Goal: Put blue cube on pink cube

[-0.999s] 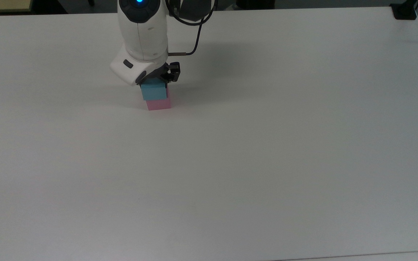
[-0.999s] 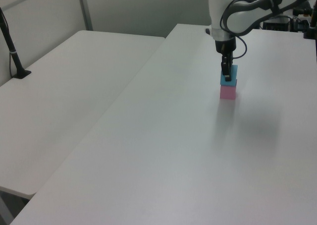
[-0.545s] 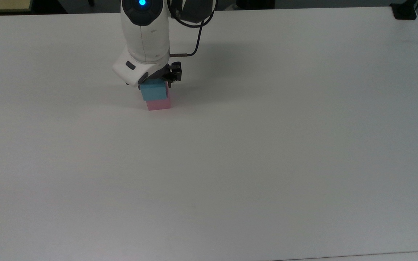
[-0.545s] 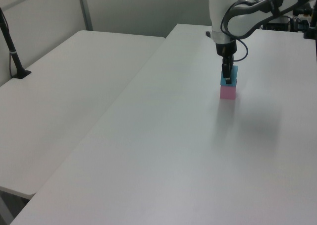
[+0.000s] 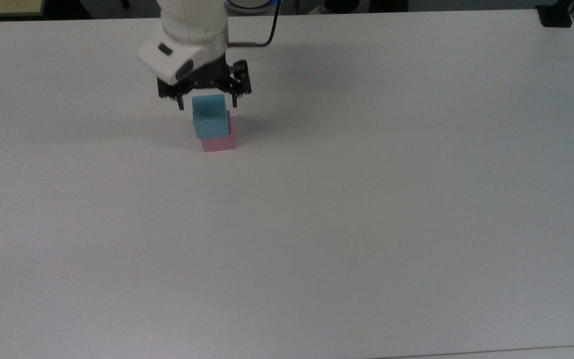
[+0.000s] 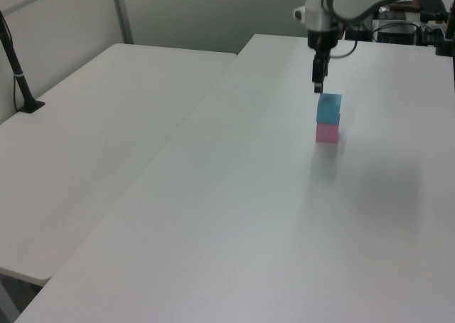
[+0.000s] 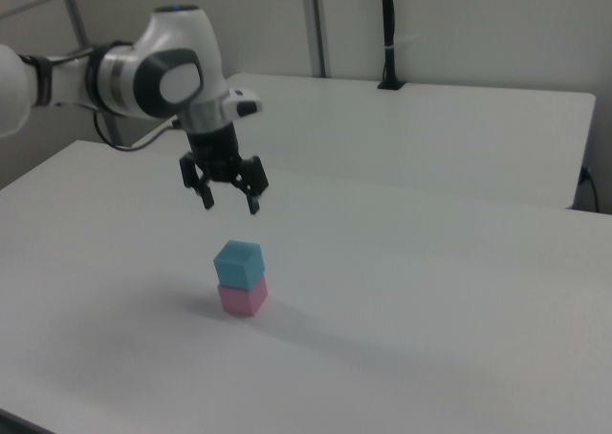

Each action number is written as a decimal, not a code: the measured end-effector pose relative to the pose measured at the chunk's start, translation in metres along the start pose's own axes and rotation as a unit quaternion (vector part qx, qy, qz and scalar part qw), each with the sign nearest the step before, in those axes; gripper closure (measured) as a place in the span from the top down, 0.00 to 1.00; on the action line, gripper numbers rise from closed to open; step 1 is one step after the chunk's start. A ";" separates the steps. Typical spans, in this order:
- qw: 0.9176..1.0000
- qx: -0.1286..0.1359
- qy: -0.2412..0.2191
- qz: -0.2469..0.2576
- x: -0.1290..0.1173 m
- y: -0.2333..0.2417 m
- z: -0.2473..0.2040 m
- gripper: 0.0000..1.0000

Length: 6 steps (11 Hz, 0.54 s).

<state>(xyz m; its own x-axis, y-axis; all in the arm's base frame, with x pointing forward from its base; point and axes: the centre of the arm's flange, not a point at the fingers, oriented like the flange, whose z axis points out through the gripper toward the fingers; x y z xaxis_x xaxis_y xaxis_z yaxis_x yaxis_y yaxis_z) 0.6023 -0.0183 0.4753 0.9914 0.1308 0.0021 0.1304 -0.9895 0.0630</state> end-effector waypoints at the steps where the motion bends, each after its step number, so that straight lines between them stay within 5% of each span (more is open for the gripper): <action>1: 1.000 0.008 0.016 0.006 -0.009 -0.003 -0.031 1.00; 6: 0.999 0.030 0.001 0.043 -0.057 -0.026 -0.109 1.00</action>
<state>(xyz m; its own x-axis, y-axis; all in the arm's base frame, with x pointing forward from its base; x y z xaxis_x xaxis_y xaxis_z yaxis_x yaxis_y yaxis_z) 0.5414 0.0069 0.5822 0.9989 0.0461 0.0070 0.0461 -0.9989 0.0035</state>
